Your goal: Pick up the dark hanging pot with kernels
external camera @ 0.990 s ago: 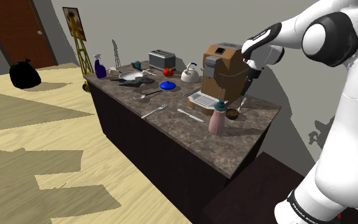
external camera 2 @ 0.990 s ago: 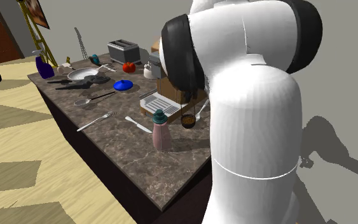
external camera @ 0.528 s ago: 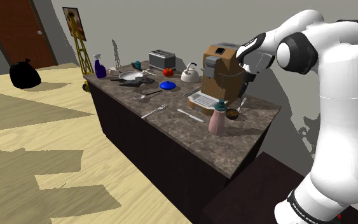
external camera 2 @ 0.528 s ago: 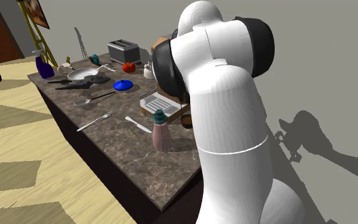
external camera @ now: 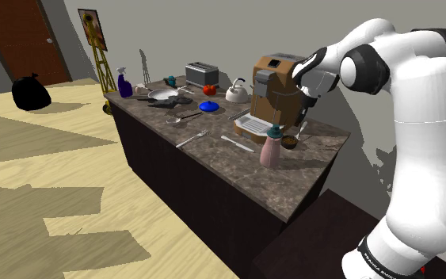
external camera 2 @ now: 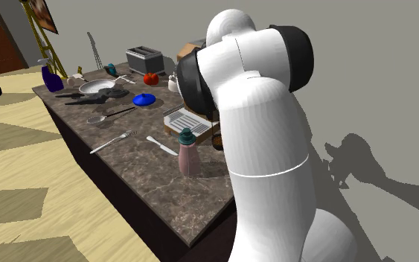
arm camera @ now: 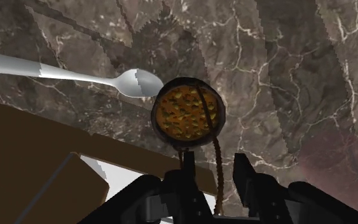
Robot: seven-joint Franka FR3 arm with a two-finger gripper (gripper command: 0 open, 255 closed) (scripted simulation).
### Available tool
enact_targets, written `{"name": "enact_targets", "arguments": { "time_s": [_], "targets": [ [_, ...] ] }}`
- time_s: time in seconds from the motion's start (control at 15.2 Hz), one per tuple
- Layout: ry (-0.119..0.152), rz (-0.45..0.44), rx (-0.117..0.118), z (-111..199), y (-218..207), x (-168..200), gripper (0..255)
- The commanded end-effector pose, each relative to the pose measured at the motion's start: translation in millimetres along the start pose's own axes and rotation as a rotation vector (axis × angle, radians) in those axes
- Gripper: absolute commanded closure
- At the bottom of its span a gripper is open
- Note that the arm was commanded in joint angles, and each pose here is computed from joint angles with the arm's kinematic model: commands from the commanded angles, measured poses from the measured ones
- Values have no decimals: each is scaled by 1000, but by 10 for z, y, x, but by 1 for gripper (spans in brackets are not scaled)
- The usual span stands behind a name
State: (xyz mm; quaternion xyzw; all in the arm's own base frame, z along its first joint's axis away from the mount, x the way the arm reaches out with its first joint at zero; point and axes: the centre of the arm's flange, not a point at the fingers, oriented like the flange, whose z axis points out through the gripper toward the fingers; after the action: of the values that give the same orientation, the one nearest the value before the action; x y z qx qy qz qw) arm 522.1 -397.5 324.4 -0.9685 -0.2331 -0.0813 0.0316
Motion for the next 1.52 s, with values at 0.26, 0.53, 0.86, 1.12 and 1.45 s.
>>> {"name": "enact_targets", "arguments": {
  "time_s": [0.26,0.53,0.86,1.12,1.45],
  "targets": [
    [0,0,0,3,1,-1,255],
    [0,0,0,-44,-3,7,255],
    [0,0,0,-304,-9,53,255],
    [0,0,0,-512,-14,89,255],
    [0,0,0,-772,-20,135,255]
  ]
}}
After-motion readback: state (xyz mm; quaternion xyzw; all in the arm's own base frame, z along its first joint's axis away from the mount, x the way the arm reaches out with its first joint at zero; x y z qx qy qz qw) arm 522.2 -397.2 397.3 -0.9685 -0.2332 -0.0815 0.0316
